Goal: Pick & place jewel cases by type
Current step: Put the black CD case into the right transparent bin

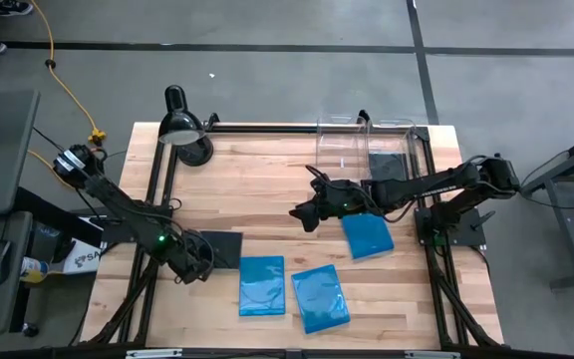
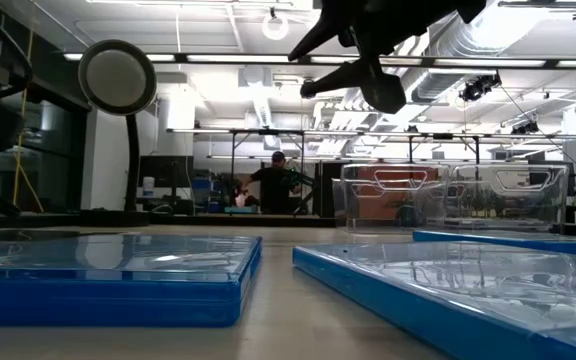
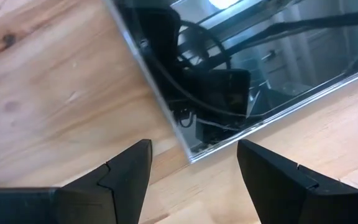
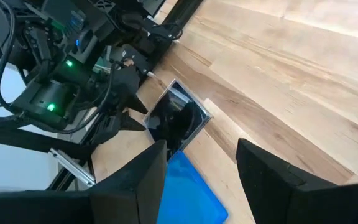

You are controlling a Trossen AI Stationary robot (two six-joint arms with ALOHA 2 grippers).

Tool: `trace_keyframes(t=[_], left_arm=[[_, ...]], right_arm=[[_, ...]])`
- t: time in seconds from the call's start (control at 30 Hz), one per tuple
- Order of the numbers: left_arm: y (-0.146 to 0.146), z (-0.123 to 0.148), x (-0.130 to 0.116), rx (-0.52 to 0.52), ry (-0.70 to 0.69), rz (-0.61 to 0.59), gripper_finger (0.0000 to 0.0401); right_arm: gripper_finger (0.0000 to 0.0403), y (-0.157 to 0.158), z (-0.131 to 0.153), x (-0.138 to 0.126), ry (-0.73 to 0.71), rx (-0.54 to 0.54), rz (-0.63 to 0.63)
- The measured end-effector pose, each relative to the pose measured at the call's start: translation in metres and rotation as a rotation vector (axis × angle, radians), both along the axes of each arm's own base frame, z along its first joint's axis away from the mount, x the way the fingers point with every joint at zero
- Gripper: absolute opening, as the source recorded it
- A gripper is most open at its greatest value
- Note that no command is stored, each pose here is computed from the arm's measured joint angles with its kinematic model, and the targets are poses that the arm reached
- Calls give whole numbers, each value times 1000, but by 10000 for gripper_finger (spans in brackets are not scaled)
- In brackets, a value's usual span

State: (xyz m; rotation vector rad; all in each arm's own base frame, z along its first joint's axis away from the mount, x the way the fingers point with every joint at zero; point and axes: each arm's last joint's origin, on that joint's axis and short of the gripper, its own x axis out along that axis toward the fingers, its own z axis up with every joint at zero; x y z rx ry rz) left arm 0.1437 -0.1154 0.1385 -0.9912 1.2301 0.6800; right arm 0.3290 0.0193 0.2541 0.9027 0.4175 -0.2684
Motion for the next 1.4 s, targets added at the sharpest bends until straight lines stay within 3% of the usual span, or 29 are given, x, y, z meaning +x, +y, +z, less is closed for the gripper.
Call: trace_keyframes(t=[0.5,0.83,0.97,1.2,1.4], left_arm=[[17,2,18,31,-71,138,236],[36,4,32,68,-147,263,236],[41,5,38,127,-218,288,236],[54,6,45,156,-229,268,236],[72,6,50,232,-213,202,236]], right_arm=[[179,-5,-15,-10,176,-36,-145],[179,-6,-15,-11,175,-39,-194],[179,-6,-15,-11,177,-44,-188],[179,-5,-20,-15,240,-28,-166],[179,4,-24,-20,292,-55,-220]])
